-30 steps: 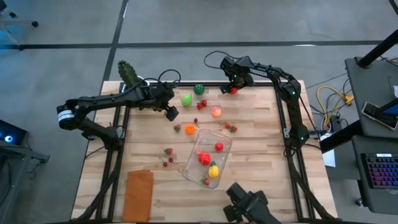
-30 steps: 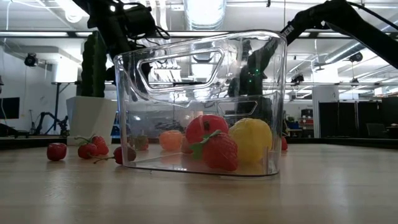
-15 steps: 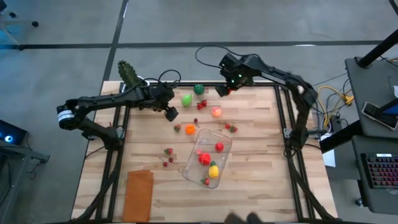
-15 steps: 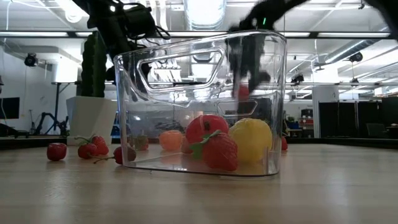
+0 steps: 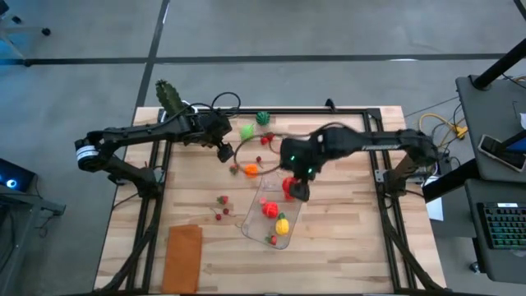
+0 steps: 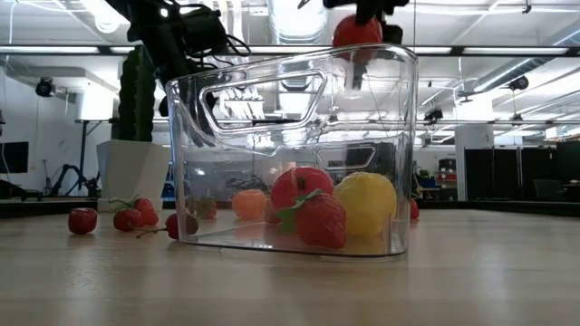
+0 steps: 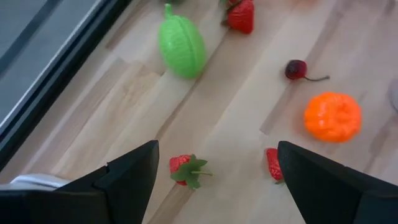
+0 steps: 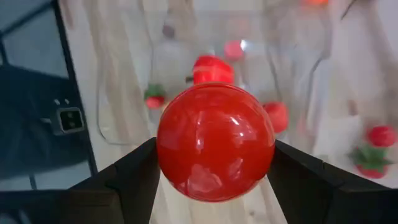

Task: Pick and placing Produce into tupperware
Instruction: Put the red tomato into the transparent bin

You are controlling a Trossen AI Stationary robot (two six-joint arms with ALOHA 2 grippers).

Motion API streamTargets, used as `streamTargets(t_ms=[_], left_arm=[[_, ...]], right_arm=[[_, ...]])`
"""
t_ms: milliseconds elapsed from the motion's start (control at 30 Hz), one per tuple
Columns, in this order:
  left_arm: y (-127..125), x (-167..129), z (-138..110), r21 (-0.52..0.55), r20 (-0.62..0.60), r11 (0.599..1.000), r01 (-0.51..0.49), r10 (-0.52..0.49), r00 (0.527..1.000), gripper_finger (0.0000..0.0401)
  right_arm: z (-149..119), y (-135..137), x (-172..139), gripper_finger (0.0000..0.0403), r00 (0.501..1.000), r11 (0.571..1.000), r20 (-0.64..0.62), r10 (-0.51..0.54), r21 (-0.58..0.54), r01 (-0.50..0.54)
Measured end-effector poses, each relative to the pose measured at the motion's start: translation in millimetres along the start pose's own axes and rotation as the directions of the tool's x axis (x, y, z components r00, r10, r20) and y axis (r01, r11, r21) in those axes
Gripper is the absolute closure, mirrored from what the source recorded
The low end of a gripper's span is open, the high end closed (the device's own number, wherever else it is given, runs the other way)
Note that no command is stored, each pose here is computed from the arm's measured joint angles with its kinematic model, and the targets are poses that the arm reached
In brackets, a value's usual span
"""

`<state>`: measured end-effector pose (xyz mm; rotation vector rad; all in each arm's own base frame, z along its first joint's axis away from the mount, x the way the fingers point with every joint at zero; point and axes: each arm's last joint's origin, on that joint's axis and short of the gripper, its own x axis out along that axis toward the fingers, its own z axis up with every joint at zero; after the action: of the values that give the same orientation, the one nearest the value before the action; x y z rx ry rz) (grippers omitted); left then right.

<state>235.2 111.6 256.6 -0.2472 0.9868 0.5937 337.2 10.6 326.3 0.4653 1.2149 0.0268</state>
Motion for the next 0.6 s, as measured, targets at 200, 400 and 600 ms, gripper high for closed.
streamTargets(t_ms=[200, 400, 600], left_arm=[[-2, 0, -1, 0.059, -0.017, 0.995, 0.082, -0.081, 0.997, 0.009], [-2, 1, -7, 0.064, -0.073, 0.994, 0.091, -0.086, 0.994, 0.009], [-2, 11, -22, 0.059, -0.127, 0.994, 0.087, -0.079, 0.989, 0.009]], right_arm=[[2, -2, 46, 0.0143, 0.983, 0.99, -0.123, -0.134, 0.028, 0.138], [2, 1, 62, 0.0128, 0.971, 0.979, -0.14, -0.195, 0.03, 0.201], [-2, 10, 46, 0.0075, 0.951, 0.95, -0.032, -0.307, 0.049, 0.308]])
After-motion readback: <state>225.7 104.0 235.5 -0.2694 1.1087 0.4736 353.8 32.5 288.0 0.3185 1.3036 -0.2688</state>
